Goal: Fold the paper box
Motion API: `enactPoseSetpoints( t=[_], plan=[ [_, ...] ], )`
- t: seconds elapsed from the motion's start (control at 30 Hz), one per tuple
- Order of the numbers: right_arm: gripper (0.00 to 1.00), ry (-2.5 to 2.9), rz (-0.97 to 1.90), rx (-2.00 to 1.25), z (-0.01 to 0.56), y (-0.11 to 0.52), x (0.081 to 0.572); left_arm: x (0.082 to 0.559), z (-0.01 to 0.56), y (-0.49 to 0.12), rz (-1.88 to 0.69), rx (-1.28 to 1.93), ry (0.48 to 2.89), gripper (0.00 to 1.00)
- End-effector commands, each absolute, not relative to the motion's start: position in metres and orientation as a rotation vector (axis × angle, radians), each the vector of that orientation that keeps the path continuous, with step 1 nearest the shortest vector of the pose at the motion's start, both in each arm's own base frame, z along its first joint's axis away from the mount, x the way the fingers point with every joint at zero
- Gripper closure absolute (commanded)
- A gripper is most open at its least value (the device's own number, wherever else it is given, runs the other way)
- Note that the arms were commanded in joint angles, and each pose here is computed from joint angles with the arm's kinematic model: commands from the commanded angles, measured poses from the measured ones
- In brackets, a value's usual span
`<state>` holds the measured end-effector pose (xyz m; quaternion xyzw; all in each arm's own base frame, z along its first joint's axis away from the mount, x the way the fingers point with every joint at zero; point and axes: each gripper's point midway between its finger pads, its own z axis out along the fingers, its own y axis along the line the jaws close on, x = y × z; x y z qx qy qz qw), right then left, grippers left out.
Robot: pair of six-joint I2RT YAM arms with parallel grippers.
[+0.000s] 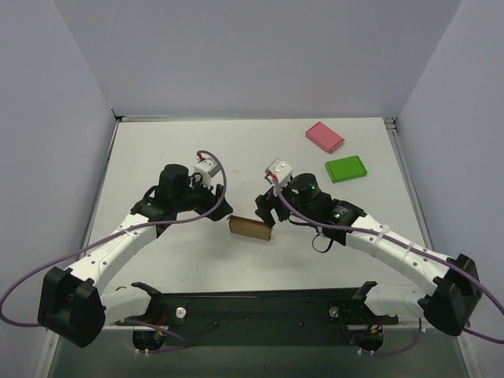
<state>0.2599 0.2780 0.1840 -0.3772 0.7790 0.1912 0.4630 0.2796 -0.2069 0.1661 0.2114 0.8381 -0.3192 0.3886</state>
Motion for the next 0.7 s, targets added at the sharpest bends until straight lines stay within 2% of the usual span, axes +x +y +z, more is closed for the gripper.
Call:
enactPoseSetpoints(
  t=[0.0,0.17,0.4,0.67],
  plan=[
    [0.33,1.961,0.676,-0.599,0.205,0.264,0.253,0.272,0.183,-0.216,-0.624,0.712,2.013,0.27],
    [0.39,2.013,0.619,-0.417,0.194,0.228,0.246,0.269,0.177,-0.219,-0.609,0.722,2.026,0.27],
    [0.55,2.194,0.52,-0.158,0.156,0.195,0.225,0.26,0.157,-0.219,-0.508,0.795,2.085,0.29],
    [0.57,2.224,0.449,-0.256,0.143,0.22,0.206,0.254,0.141,-0.213,-0.408,0.849,2.14,0.29]
  ],
)
